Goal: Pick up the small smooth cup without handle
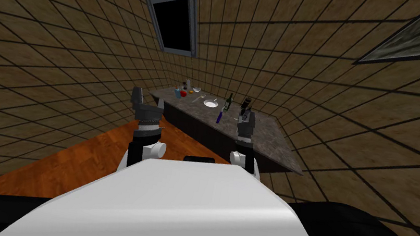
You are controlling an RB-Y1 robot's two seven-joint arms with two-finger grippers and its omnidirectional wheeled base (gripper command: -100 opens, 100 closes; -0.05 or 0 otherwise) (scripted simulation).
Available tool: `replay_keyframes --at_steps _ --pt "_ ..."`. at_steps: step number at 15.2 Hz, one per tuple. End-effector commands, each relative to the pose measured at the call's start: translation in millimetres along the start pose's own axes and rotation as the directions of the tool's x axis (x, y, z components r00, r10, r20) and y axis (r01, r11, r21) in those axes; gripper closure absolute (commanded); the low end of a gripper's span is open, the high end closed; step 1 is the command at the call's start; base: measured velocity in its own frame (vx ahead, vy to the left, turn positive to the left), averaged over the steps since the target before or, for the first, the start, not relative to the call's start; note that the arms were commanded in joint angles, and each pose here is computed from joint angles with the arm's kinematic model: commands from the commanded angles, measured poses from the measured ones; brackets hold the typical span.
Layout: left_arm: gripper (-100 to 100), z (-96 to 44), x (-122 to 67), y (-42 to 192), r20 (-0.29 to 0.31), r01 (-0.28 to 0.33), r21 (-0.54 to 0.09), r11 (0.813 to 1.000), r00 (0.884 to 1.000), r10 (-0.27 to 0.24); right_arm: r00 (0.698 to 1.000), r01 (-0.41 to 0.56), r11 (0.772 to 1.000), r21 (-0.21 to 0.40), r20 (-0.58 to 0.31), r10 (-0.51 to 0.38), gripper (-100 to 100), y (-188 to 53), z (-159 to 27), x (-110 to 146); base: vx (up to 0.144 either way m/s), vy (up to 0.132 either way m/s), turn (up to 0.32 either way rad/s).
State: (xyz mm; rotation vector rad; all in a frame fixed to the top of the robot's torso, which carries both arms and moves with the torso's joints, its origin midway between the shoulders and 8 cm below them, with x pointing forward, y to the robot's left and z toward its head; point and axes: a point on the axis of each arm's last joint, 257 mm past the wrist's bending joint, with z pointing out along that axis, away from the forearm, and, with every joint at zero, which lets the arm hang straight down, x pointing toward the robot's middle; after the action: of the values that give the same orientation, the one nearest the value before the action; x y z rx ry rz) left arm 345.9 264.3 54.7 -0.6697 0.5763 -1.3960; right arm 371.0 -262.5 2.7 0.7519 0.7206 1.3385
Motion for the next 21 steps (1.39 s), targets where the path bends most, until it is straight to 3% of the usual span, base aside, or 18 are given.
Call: replay_keyframes --at_steps 1,10,21 --pt "0 0.0 0.0 0.0 0.0 0.0 0.0 1.0 1.0 0.0 0.999 0.019 1.0 0.003 -0.035 -0.019 -100 -2.1 -1.8 4.0 -0.004 0.033 0.026" --pt "0 0.0 0.1 0.0 0.0 0.0 0.0 1.0 1.0 0.0 0.975 0.107 0.994 0.012 -0.197 -0.102 -100 -15.3 -13.5 21.4 -0.005 0.113 0.032" --pt "0 0.0 0.1 0.0 0.0 0.0 0.0 1.0 1.0 0.0 0.871 0.244 0.97 0.005 -0.44 -0.217 -100 -41.7 -39.2 41.6 -0.001 0.122 0.037"
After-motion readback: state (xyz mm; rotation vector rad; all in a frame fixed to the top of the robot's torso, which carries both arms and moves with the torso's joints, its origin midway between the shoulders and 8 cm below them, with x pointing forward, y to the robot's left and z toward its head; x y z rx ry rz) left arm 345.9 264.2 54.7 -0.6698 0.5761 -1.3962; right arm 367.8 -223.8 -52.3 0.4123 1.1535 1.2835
